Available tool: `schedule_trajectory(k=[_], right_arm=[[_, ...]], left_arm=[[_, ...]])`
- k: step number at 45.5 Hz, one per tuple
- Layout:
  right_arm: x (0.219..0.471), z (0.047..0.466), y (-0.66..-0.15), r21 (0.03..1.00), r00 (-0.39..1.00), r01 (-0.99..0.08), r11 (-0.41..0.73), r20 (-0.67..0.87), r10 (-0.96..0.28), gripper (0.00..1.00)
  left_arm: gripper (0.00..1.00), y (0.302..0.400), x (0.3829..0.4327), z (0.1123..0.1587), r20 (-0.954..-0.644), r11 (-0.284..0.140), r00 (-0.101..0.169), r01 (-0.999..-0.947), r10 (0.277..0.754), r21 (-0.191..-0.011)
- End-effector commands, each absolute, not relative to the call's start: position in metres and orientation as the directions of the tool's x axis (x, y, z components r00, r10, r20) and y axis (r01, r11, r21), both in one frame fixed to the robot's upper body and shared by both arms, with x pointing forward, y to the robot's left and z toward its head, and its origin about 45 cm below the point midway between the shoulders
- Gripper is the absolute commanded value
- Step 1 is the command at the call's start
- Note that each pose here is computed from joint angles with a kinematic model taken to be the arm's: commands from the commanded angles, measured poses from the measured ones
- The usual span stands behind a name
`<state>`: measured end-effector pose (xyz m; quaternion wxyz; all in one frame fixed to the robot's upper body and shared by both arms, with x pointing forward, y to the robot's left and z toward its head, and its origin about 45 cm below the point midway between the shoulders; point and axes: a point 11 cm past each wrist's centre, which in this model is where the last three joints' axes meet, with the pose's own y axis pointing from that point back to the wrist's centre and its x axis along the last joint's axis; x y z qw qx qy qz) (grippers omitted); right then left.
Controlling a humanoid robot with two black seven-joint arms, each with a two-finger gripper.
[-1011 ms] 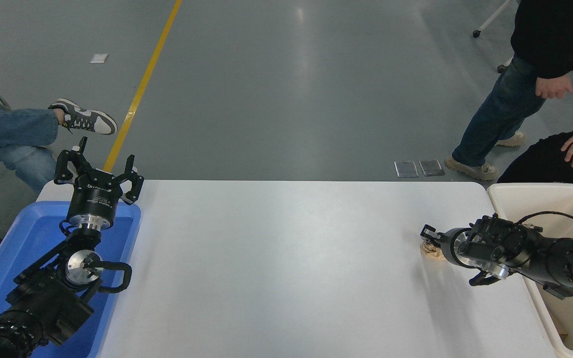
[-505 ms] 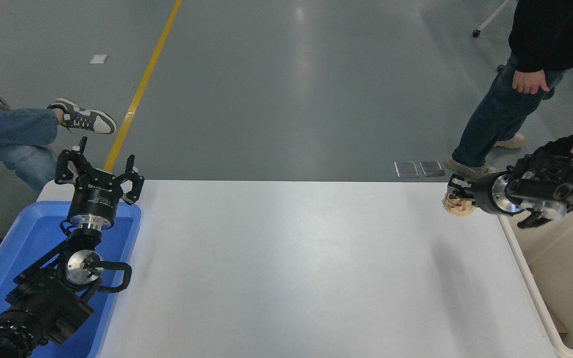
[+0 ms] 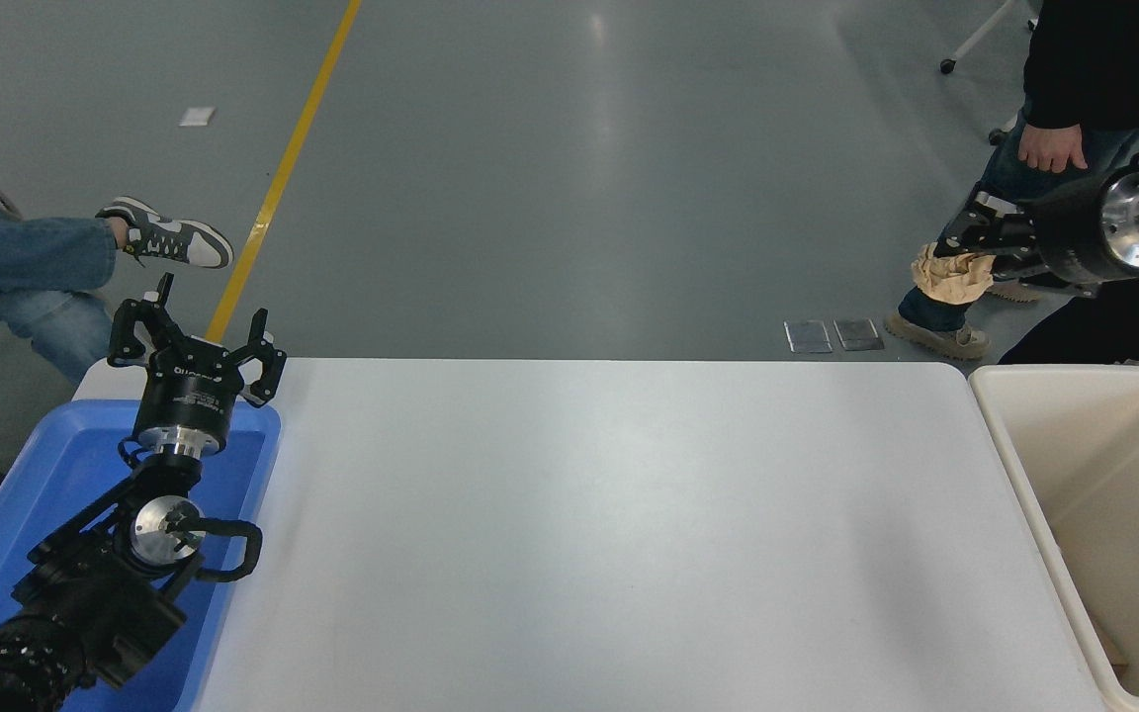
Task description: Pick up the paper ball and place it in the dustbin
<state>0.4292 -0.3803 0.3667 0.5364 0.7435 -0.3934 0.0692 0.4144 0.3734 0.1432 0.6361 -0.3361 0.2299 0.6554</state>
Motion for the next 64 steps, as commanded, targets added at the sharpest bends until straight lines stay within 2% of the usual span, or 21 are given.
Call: schedule_trajectory(k=[1,13,25,32,39,53,64], right_arm=[[0.424,0.399,-0.392,0.711,0.656,-0.689,-0.138,0.531,-0.536,0.00],[0.425,0.381,-0.415,0.722,0.623,-0.689,-0.070,0.539,-0.567,0.00],[0.425,0.355,-0.505,0.692,0.463,-0.699,0.180,0.629,-0.624,0.00],[0.410,0.314,-0.565,0.667,0.359,-0.653,0.359,0.690,-0.628,0.00],[0.383,0.262,-0.595,0.667,0.268,-0.600,0.442,0.688,-0.675,0.00],[0.340,0.182,-0.609,0.650,0.146,-0.517,0.556,0.707,-0.692,0.00],[0.324,0.142,-0.599,0.647,0.108,-0.486,0.587,0.712,-0.694,0.00]], left_arm=[[0.99,0.3734,0.4144,0.1432,-0.733,-0.085,0.035,-0.9883,0.679,-0.126],[0.99,0.3738,0.4142,0.1429,-0.733,-0.086,0.034,-0.9884,0.680,-0.125],[0.99,0.3734,0.4144,0.1432,-0.733,-0.085,0.035,-0.9883,0.679,-0.126],[0.99,0.3734,0.4144,0.1432,-0.733,-0.085,0.035,-0.9883,0.679,-0.126],[0.99,0.3734,0.4144,0.1432,-0.733,-0.085,0.035,-0.9883,0.679,-0.126],[0.99,0.3738,0.4142,0.1429,-0.733,-0.086,0.034,-0.9884,0.680,-0.125],[0.99,0.3734,0.4144,0.1432,-0.733,-0.085,0.035,-0.9883,0.679,-0.126]])
